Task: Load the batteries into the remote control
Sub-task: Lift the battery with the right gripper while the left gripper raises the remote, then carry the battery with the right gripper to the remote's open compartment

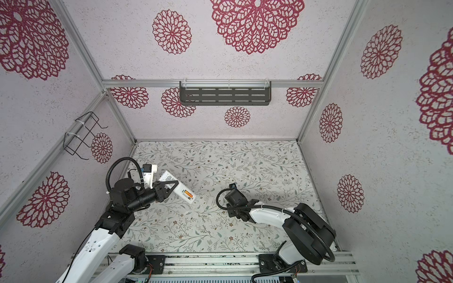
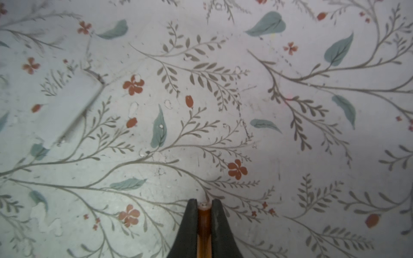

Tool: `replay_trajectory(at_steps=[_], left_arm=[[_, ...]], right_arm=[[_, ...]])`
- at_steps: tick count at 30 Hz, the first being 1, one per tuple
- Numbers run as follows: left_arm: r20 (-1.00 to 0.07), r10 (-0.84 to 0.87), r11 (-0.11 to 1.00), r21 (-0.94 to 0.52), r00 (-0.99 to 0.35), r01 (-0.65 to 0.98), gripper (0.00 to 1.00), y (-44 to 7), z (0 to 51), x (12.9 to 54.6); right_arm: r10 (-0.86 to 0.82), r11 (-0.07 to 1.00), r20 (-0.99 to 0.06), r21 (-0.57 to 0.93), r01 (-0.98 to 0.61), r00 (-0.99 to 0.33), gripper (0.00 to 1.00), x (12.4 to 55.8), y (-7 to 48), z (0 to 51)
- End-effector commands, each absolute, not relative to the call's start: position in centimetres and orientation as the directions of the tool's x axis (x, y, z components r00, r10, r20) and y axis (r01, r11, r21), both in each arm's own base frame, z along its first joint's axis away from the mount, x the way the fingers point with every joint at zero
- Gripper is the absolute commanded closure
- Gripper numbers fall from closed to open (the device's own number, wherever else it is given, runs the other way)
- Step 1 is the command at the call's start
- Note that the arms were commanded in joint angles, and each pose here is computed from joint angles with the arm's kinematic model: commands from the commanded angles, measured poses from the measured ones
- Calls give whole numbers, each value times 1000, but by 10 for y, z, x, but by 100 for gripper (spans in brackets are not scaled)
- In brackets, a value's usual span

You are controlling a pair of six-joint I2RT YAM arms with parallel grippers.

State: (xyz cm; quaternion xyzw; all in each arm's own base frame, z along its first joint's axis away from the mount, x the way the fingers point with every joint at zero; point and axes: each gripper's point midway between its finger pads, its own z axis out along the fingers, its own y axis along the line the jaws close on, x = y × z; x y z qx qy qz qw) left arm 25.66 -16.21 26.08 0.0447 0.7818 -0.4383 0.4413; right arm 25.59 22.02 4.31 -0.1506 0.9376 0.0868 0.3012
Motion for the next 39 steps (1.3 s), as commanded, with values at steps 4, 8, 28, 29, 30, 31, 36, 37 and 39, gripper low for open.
replay_trajectory(at_steps=[4, 8, 28, 29, 30, 31, 36, 37, 39], left_arm=[[-707, -352, 545, -688, -614, 480, 100, -172, 263, 256], [-674, -347, 496, -722, -652, 482, 100, -180, 256, 254], [-612, -234, 309, -784, -756, 538, 100, -203, 274, 220], [-609, -228, 304, -786, -760, 538, 100, -204, 274, 220], [-605, -222, 297, -789, -764, 538, 100, -205, 274, 219], [-601, -219, 291, -792, -768, 537, 100, -205, 274, 218], [-569, -223, 241, -819, -791, 521, 100, -208, 275, 220], [-565, -227, 230, -822, -793, 520, 100, -207, 276, 220], [-560, -238, 216, -827, -794, 519, 100, -206, 278, 222]], right_arm=[[-206, 857, -769, 157, -490, -605, 90, 265, 251, 110], [-195, 764, -848, 184, -618, -493, 90, 258, 270, 155], [8, 232, -997, 79, -969, -79, 90, 176, 347, 318], [14, 207, -998, 63, -976, -61, 91, 170, 352, 320], [20, 183, -999, 49, -982, -46, 91, 164, 356, 323], [23, 167, -999, 39, -985, -36, 90, 160, 361, 325], [35, 121, -999, 34, -992, -30, 91, 148, 374, 325], [38, 117, -999, 32, -993, -28, 91, 147, 375, 325], [37, 116, -999, 36, -993, -31, 91, 145, 377, 322]])
